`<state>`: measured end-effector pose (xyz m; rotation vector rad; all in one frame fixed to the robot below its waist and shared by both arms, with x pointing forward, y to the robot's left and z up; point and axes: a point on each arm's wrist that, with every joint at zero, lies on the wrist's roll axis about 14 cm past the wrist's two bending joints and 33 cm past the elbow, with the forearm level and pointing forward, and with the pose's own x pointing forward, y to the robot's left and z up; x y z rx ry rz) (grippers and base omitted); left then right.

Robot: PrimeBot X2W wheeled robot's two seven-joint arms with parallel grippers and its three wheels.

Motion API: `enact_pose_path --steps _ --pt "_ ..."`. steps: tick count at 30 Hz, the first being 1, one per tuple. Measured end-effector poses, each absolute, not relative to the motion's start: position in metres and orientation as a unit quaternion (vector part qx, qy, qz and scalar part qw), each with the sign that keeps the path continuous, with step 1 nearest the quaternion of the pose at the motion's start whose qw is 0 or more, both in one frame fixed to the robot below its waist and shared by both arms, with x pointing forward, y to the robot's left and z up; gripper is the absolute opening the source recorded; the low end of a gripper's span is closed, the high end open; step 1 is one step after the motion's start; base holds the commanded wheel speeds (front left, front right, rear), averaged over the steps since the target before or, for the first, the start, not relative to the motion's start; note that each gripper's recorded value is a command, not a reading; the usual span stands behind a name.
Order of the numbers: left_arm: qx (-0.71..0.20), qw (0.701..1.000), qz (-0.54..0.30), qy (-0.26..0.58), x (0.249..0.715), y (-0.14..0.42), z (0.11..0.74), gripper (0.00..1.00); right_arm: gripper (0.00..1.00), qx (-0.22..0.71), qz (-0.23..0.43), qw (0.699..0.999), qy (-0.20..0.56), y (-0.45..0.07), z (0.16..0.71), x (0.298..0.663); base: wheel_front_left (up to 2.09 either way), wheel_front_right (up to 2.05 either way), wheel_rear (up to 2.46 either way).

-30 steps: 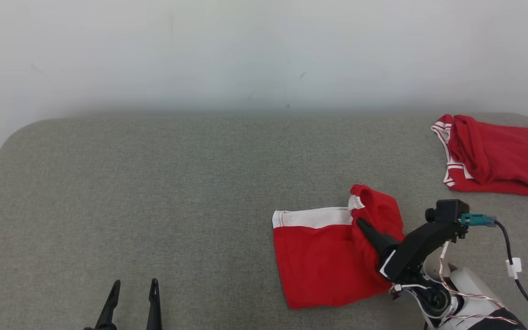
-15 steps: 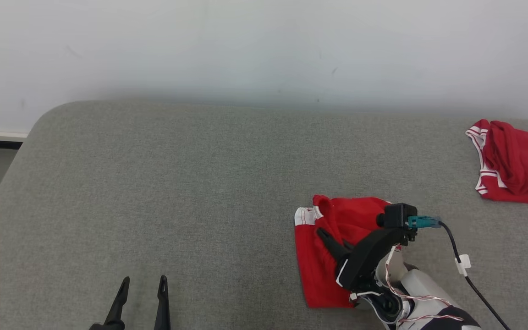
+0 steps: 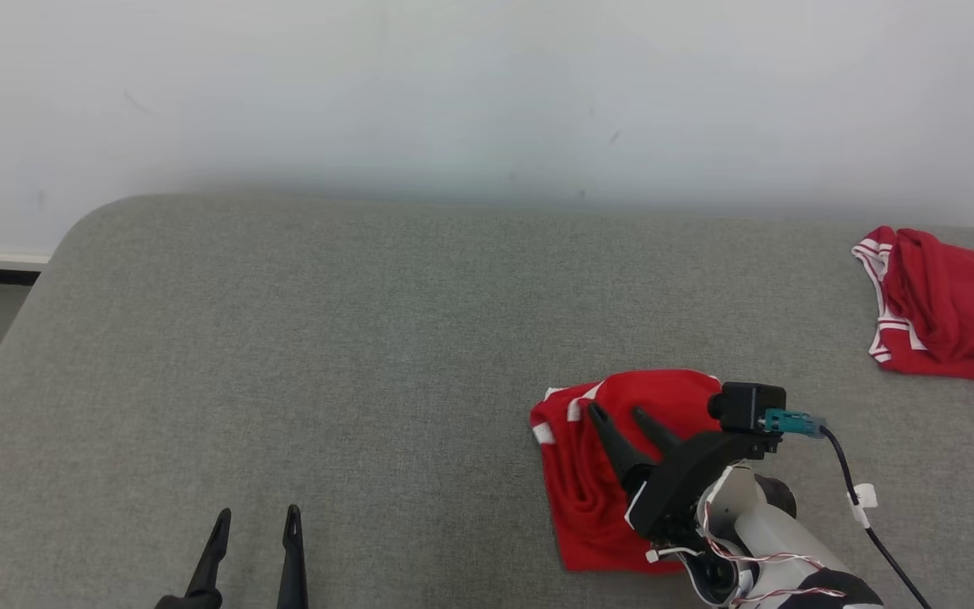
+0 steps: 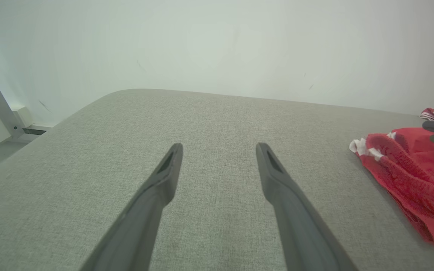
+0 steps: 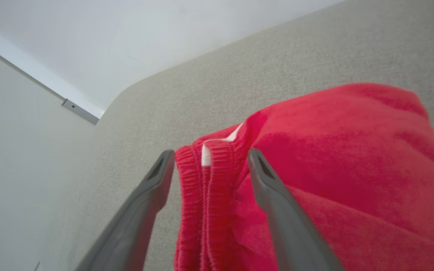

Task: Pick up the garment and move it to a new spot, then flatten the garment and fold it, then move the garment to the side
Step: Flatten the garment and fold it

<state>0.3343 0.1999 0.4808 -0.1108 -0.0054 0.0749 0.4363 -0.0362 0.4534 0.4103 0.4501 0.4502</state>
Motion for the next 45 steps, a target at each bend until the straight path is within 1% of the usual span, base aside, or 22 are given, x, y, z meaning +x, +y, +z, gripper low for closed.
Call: enact_pose_path --steps 4,9,14,15,19,22,26,33,45 --pt "-0.053 0.998 0.033 -0.006 0.334 0.198 0.483 1.0 1.0 0.213 0.201 0.943 0.158 -0.057 0.475 0.442 0.0 0.0 0.0" --pt "-0.051 0.998 0.03 -0.01 0.337 0.197 0.485 1.0 1.0 0.205 0.162 0.963 0.068 -0.099 0.502 0.447 0.0 0.0 0.0" --pt "-0.047 0.999 0.023 -0.013 0.342 0.194 0.487 1.0 1.0 0.152 0.138 0.979 0.012 -0.138 0.516 0.44 0.0 0.0 0.0" --pt "-0.047 0.999 0.02 -0.015 0.344 0.192 0.489 1.0 1.0 0.144 0.121 0.982 -0.002 -0.153 0.519 0.436 0.0 0.0 0.0" --pt "-0.045 0.999 0.015 -0.017 0.349 0.19 0.49 1.0 1.0 0.139 0.079 0.986 -0.038 -0.184 0.529 0.425 0.0 0.0 0.0" --pt "-0.042 0.999 0.008 -0.018 0.352 0.186 0.491 1.0 1.0 0.123 0.058 0.99 -0.047 -0.196 0.527 0.41 0.0 0.0 0.0" --pt "-0.038 0.999 0.002 -0.022 0.354 0.182 0.494 1.0 1.0 0.117 0.042 0.991 -0.059 -0.2 0.526 0.392 0.0 0.0 0.0" --pt "-0.03 0.999 -0.002 -0.03 0.356 0.18 0.499 1.0 1.0 0.138 0.019 0.988 -0.058 -0.195 0.516 0.367 0.0 0.0 0.0" --pt "-0.015 1.0 0.0 -0.023 0.349 0.18 0.494 1.0 1.0 0.12 0.035 0.991 -0.04 -0.173 0.504 0.351 0.0 0.0 0.0"
